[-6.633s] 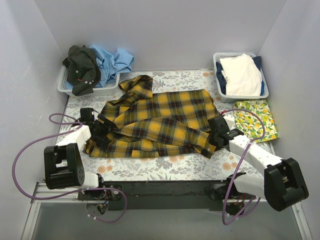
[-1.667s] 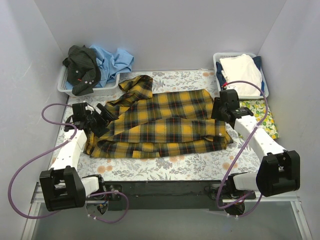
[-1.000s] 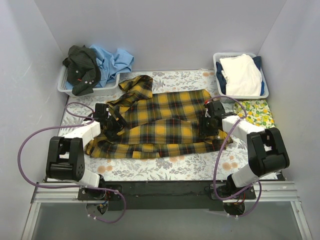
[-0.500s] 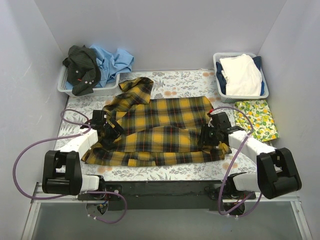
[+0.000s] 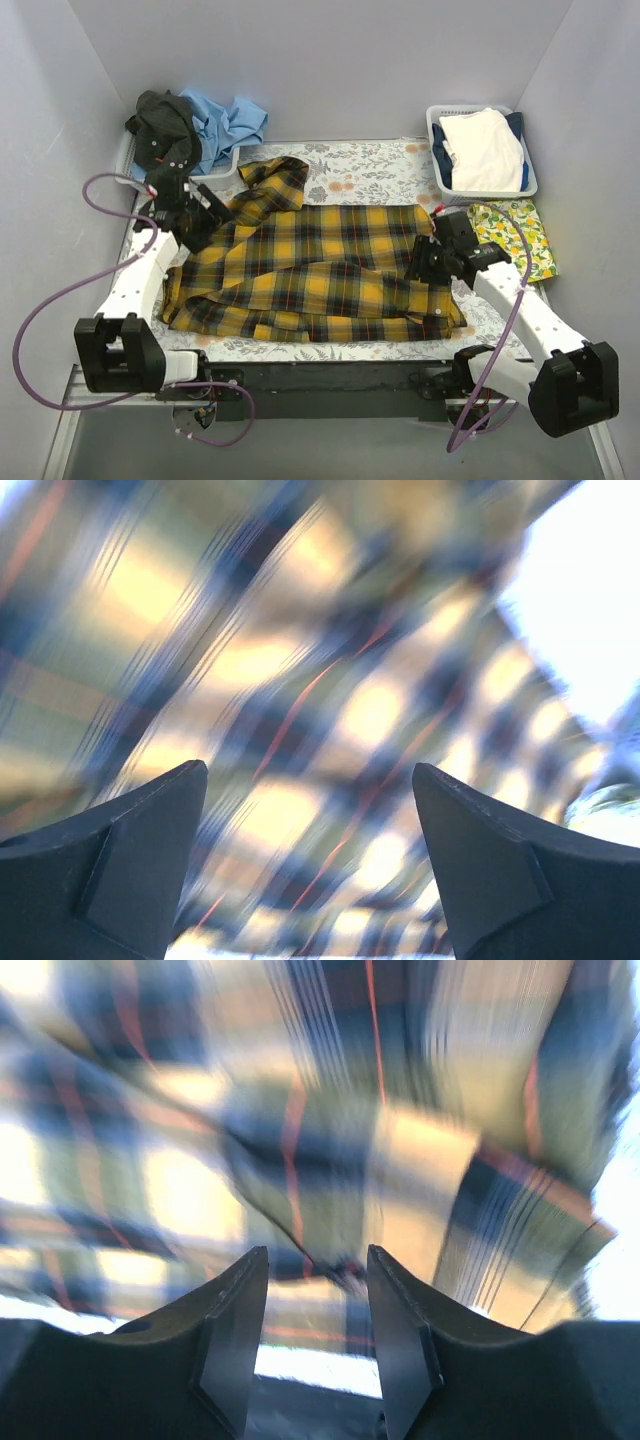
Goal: Fold and stack the long sleeve shirts
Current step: Fold the shirt
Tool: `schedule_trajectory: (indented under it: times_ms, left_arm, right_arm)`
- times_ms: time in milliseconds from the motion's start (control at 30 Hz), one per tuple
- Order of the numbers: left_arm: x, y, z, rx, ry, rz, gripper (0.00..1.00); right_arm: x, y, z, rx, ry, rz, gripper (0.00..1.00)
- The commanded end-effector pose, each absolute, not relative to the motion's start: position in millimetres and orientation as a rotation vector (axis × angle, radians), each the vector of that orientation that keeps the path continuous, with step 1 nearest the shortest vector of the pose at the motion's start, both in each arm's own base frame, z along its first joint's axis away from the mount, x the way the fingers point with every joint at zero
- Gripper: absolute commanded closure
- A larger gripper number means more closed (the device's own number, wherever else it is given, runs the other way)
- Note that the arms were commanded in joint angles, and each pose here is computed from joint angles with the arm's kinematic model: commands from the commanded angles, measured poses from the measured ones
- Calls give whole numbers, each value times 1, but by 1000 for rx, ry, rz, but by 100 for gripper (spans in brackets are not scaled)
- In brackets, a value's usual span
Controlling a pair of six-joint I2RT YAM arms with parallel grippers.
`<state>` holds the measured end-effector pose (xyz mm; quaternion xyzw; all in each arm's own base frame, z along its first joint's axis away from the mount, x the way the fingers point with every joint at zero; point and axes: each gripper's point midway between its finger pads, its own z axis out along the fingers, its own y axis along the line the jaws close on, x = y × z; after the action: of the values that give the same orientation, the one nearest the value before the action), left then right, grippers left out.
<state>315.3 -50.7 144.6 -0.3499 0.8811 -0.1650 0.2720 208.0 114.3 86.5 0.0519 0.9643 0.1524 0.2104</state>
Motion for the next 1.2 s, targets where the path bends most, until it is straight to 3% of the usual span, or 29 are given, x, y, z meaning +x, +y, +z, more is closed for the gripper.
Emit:
schedule_trajectory:
  times_ms: [0,233,533,833,1167]
  left_arm:
    - [380,-44,174,-770,2284,-434,15]
    - [459,-47,157,-452,2279,-407,15]
    - [522,-41,147,-215,2169,-330,14]
    - [543,-54,116,-58,2221,-379,16]
    - [512,-78,93,-62,2276,-511,25]
  right_arm:
    - [268,114,133,110,2532,329,46]
    - [342,135,147,64,2491,350,44]
    - [376,142,133,31,2529,333,44]
    - [388,131,127,79,2537,310,45]
    - [392,129,124,101,2544,308,45]
